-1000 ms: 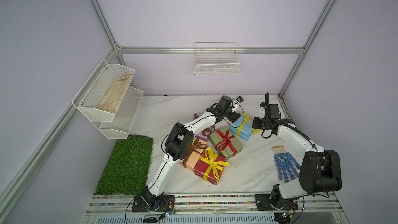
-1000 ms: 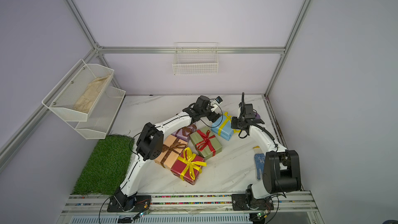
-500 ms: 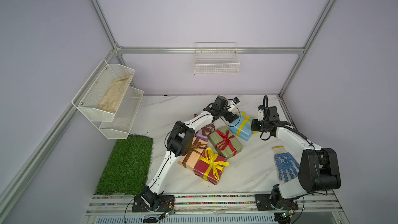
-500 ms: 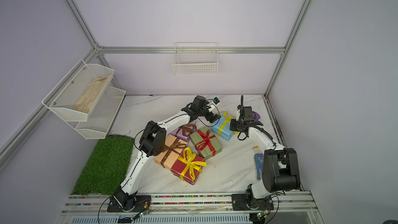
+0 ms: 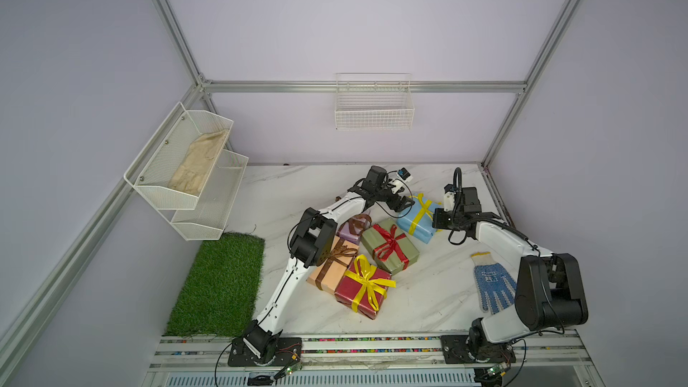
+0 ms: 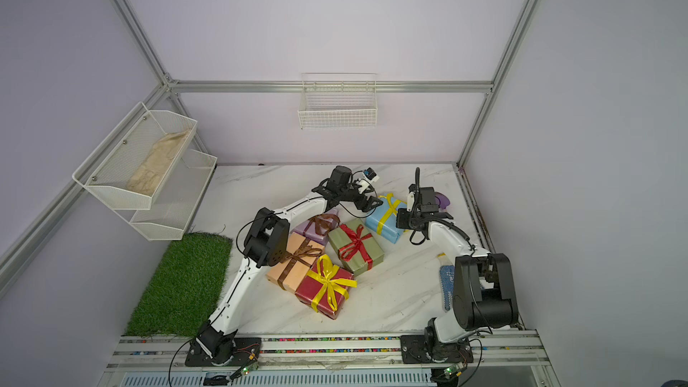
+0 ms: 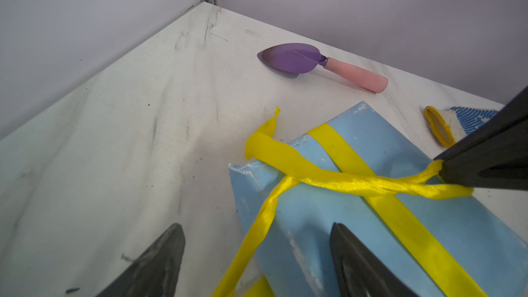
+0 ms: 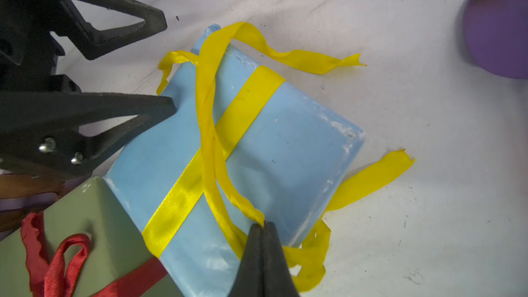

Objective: Untie the ribbon bows on the gift boxes
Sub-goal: Untie the ribbon from the gift box.

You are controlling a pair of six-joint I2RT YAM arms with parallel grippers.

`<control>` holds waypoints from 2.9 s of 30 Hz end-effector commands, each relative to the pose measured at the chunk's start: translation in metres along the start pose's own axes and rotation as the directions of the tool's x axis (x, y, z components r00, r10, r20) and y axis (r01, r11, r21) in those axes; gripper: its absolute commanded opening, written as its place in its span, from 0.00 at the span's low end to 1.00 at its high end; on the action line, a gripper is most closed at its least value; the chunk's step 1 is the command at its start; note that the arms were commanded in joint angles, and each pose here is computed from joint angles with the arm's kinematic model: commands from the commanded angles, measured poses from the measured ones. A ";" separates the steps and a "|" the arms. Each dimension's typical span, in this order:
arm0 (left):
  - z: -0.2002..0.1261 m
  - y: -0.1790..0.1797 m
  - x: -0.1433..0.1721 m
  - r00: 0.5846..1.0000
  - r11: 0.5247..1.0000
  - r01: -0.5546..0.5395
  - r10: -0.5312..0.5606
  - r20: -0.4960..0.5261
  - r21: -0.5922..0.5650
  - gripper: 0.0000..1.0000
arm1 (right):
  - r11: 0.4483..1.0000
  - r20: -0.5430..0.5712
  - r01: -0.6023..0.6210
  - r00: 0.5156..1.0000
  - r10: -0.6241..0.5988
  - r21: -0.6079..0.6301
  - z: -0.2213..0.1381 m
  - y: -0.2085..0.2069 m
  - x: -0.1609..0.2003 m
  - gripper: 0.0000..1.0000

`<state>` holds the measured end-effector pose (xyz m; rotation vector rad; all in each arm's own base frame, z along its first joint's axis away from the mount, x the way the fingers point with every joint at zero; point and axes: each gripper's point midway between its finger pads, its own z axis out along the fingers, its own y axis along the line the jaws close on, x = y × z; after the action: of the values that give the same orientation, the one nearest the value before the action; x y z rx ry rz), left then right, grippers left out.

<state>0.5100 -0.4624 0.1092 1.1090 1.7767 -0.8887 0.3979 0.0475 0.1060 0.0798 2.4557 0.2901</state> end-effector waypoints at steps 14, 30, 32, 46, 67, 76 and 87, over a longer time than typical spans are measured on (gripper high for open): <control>-0.011 -0.018 -0.017 0.992 0.973 0.090 -0.107 0.070 0.214 0.40 | 1.000 0.032 0.009 0.999 -0.008 -0.029 0.001 0.003 0.000 0.00; -0.018 -0.027 -0.016 0.987 0.961 0.136 -0.154 0.054 0.242 0.25 | 0.999 0.045 -0.008 0.999 0.010 -0.043 -0.005 0.006 0.002 0.00; -0.021 -0.029 -0.015 0.985 0.959 0.146 -0.163 0.049 0.242 0.19 | 0.999 0.045 -0.010 0.999 0.012 -0.043 -0.005 0.005 0.001 0.00; -0.061 -0.067 -0.008 0.975 0.955 0.219 -0.222 -0.002 0.198 0.00 | 0.999 0.015 -0.047 0.999 0.047 -0.007 0.019 0.001 -0.023 0.00; -0.116 -0.031 0.006 0.954 0.935 0.269 -0.291 -0.066 -0.232 0.00 | 0.994 0.039 -0.069 0.997 0.066 0.089 0.017 -0.023 -0.038 0.00; -0.150 0.001 0.035 0.921 0.856 0.337 -0.387 -0.052 -0.393 0.00 | 0.981 0.060 -0.118 0.992 0.110 0.152 0.007 -0.049 -0.031 0.00; -0.177 0.017 0.042 0.912 0.813 0.348 -0.410 -0.033 -0.467 0.00 | 0.931 0.078 -0.249 0.969 0.236 0.267 -0.001 -0.092 -0.013 0.00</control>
<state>0.4616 -0.2986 0.1135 0.5646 2.2710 -0.6051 0.4161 -0.0308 0.0859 0.4214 2.4543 0.0883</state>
